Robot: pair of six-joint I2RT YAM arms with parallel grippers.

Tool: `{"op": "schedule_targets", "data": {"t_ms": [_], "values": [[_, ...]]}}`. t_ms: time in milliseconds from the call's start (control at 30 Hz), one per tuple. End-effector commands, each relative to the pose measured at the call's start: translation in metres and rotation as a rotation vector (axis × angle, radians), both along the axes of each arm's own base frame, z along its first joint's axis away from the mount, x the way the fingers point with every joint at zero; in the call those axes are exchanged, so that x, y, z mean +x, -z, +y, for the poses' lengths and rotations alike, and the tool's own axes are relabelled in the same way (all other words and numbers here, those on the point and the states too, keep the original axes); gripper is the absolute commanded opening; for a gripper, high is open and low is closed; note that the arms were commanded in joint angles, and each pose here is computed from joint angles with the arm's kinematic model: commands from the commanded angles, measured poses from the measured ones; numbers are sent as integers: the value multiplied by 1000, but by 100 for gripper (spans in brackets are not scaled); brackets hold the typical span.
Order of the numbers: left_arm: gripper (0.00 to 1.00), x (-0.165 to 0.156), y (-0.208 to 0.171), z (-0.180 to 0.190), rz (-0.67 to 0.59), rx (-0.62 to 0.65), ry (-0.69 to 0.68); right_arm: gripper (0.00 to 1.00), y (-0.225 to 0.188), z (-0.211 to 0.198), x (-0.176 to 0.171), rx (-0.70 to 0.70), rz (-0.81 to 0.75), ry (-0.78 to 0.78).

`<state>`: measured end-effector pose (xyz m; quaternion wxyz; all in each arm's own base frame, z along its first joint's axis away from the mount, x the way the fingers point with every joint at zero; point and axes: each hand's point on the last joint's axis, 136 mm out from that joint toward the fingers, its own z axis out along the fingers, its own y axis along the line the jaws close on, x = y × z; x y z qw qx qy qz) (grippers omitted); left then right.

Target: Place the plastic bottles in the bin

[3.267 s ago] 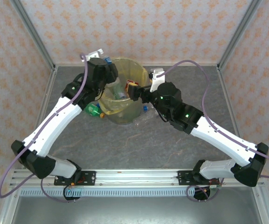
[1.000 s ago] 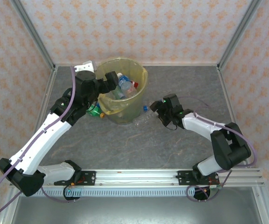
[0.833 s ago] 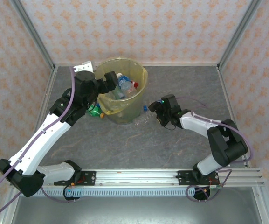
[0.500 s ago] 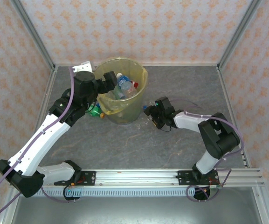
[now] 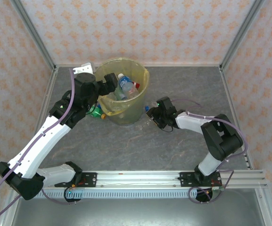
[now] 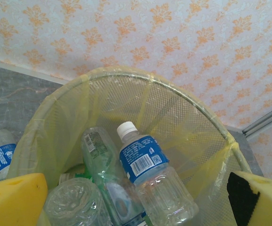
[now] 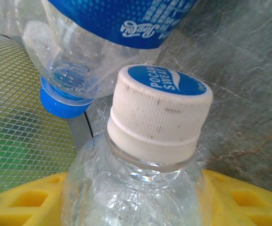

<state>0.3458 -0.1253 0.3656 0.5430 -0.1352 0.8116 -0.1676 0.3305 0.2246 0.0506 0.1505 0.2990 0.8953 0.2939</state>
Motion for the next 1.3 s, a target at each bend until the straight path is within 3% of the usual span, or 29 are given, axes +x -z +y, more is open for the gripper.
{"op": "schedule_targets", "data": {"t_ms": [0, 367, 767, 933, 1267], "values": [[99, 0, 2, 7, -1, 21, -24, 59, -30, -11, 6, -46, -77, 31], [99, 3, 6, 4, 6, 20, -19, 59, -119, -63, 10, -184, -335, 163], [99, 2, 1, 4, -4, 7, -16, 59, -292, -111, 27, -363, -762, 296], [99, 0, -1, 5, -6, -1, -18, 59, -348, -104, 33, -382, -885, 271], [99, -9, -10, 20, -32, -5, -74, 59, -376, -9, 51, -335, -987, 49]]}}
